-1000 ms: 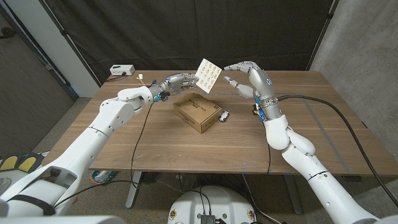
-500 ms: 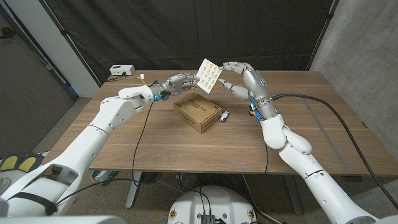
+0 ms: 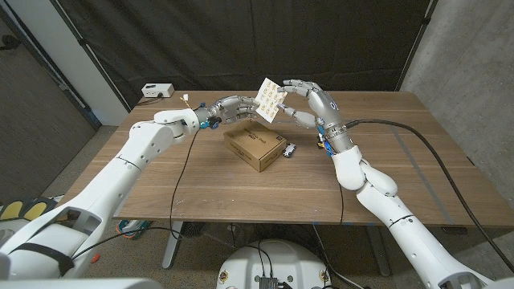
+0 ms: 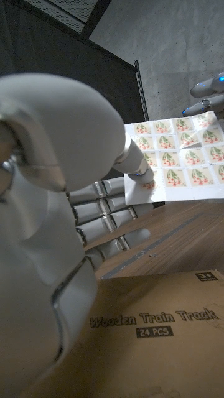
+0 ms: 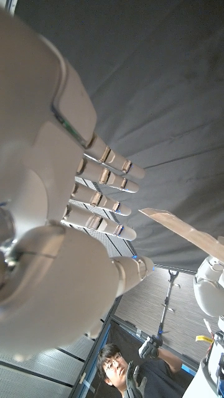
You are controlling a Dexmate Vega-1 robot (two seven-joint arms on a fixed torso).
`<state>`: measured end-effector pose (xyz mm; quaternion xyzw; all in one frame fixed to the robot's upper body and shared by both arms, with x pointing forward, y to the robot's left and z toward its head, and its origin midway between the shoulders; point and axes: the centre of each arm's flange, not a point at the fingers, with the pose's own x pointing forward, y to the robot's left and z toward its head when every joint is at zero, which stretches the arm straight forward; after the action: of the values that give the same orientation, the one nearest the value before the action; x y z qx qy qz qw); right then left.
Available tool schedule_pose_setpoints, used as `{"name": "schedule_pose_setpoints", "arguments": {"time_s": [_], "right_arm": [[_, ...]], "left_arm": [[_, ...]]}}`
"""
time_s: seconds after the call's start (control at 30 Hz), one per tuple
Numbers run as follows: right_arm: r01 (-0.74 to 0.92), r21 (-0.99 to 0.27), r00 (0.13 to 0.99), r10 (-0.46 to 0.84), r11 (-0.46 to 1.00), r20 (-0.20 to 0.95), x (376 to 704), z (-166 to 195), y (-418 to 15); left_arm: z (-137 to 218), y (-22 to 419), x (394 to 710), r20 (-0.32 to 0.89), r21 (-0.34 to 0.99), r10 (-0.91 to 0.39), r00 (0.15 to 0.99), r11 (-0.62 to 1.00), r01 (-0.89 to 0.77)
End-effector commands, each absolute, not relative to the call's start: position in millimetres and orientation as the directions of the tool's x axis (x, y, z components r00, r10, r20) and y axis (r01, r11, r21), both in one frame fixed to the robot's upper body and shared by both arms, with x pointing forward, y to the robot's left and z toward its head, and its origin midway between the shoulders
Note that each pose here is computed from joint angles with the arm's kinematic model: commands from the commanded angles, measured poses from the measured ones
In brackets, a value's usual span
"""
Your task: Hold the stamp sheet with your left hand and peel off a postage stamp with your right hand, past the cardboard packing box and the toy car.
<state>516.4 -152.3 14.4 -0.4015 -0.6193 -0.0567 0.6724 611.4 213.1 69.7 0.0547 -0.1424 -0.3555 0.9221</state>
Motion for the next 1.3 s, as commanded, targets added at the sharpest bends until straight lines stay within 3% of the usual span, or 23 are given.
{"name": "schedule_pose_setpoints", "arguments": {"time_s": [0.03, 0.63, 0.87, 1.03, 1.3], "right_arm": [[0.568, -0.467, 0.218, 0.424, 0.677, 0.879, 524.0, 16.5, -143.4], [0.587, -0.487, 0.241, 0.436, 0.647, 0.867, 531.0, 19.8, -140.7], [0.576, -0.498, 0.245, 0.444, 0.648, 0.862, 529.6, 19.5, -139.1], [0.573, -0.487, 0.230, 0.441, 0.659, 0.867, 528.0, 18.9, -138.0], [0.576, -0.483, 0.219, 0.446, 0.659, 0.868, 528.5, 19.0, -135.1]], "left_arm": [[72.0, 210.4, 614.3, 0.187, 0.202, -0.713, 0.675, 0.701, 0.684], [71.1, 213.5, 613.8, 0.145, 0.108, -0.755, 0.639, 0.654, 0.749], [70.4, 215.1, 613.5, 0.066, 0.080, -0.753, 0.655, 0.658, 0.749], [74.6, 219.8, 612.4, -0.015, 0.127, -0.708, 0.706, 0.699, 0.704], [78.9, 223.4, 612.1, -0.061, 0.155, -0.695, 0.716, 0.702, 0.695]]}}
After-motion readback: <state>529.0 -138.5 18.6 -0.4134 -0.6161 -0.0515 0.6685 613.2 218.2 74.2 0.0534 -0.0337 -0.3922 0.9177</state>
